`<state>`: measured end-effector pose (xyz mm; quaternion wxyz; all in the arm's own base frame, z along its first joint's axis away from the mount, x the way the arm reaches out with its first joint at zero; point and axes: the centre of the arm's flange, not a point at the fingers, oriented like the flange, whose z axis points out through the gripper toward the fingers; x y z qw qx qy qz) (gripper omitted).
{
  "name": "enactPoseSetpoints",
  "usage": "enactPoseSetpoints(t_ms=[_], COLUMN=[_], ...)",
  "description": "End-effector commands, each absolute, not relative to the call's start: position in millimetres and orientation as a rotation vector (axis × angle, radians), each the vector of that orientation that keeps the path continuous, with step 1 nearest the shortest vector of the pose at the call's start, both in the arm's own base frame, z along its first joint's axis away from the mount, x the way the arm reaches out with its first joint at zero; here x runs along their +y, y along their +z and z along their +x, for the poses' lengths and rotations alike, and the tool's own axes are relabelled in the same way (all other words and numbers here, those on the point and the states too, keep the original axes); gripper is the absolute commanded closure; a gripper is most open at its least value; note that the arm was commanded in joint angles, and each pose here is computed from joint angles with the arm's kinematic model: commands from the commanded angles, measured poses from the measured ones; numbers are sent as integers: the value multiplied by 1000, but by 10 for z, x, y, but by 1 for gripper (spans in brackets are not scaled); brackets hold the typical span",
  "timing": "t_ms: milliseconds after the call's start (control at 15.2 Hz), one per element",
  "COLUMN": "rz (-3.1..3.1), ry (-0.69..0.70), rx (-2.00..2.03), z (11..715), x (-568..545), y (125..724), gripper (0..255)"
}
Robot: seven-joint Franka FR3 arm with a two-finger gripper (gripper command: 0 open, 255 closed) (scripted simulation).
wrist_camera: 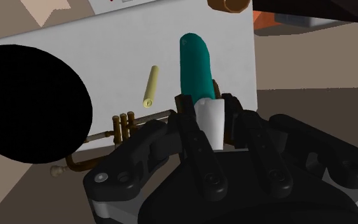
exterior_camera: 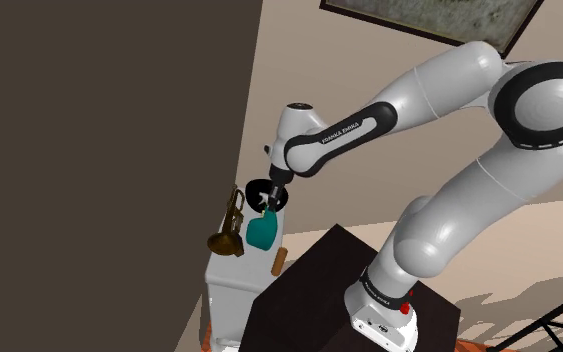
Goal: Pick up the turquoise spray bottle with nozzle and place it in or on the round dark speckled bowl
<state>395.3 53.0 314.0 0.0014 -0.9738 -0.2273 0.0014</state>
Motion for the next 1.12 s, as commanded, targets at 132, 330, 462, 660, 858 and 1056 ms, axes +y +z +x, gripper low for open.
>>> enactPoseSetpoints(t_ms=[132, 330, 462, 660, 858, 1056], rz=[-3057, -3057, -3057, -3057, -3057, -3057], ry=[5, 5, 5, 5, 5, 5], rx=[-714, -714, -714, -714, -714, -714], z=[3951, 3951, 3951, 3951, 3951, 3951], x=[525, 525, 525, 525, 525, 525], y=[3349, 3507, 3613, 3771, 3929, 4088], gripper=[255, 255, 255, 255, 255, 255])
